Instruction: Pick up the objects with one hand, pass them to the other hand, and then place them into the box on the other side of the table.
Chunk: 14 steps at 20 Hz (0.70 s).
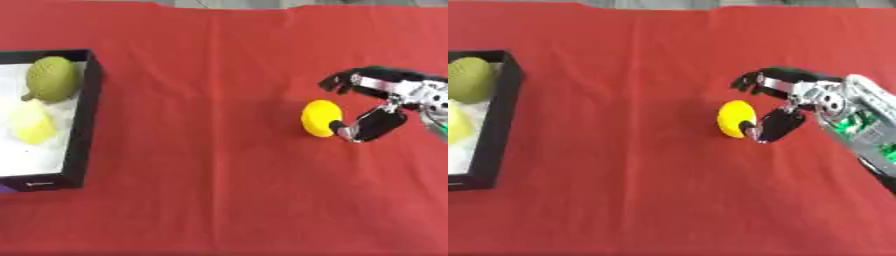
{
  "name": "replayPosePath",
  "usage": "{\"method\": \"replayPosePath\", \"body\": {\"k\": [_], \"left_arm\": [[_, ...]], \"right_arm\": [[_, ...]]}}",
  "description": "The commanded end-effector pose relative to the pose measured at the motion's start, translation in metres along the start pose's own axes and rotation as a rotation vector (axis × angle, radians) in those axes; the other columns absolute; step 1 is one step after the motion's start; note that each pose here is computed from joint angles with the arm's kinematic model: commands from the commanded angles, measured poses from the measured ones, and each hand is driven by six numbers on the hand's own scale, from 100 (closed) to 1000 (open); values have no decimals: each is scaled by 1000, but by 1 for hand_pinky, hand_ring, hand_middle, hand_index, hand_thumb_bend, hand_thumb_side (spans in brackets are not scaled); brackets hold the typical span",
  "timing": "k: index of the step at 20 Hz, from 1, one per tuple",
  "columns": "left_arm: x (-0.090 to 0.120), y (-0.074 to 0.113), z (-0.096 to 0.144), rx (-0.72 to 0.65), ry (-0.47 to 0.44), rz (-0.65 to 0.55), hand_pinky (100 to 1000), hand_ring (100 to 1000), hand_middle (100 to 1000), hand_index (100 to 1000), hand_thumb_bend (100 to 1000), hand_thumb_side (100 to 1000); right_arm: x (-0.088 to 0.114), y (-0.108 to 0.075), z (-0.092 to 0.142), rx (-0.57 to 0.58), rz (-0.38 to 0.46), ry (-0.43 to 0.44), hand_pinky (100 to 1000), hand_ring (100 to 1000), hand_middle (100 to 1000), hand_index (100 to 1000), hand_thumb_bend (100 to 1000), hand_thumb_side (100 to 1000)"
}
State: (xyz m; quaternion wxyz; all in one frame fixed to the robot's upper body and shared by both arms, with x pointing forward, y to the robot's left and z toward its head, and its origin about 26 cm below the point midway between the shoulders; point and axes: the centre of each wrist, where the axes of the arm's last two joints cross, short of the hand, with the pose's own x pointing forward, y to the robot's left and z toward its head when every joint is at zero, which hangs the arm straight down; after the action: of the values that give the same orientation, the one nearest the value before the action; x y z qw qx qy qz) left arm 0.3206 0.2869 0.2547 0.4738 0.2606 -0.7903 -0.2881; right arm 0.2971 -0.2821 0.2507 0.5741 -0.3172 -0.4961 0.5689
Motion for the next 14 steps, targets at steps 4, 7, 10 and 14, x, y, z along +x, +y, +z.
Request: {"method": "replayPosePath", "body": {"k": [4, 7, 10, 14], "left_arm": [[4, 7, -1, 16, -16, -17, 885, 767, 751, 762, 100, 923], [4, 6, -1, 17, -15, -16, 885, 767, 750, 761, 100, 925], [5, 6, -2, 17, -17, -15, 884, 767, 749, 760, 100, 926], [4, 6, -2, 16, -16, -15, 883, 767, 749, 759, 100, 930]], "right_arm": [[1, -4, 5, -6, 30, 54, 932, 896, 872, 939, 227, 100], [1, -2, 4, -1, 29, 68, 933, 897, 872, 938, 236, 100], [-1, -1, 2, 4, 25, 83, 932, 895, 871, 937, 241, 100], [-5, 0, -2, -4, 25, 109, 933, 893, 868, 932, 267, 100]]}}
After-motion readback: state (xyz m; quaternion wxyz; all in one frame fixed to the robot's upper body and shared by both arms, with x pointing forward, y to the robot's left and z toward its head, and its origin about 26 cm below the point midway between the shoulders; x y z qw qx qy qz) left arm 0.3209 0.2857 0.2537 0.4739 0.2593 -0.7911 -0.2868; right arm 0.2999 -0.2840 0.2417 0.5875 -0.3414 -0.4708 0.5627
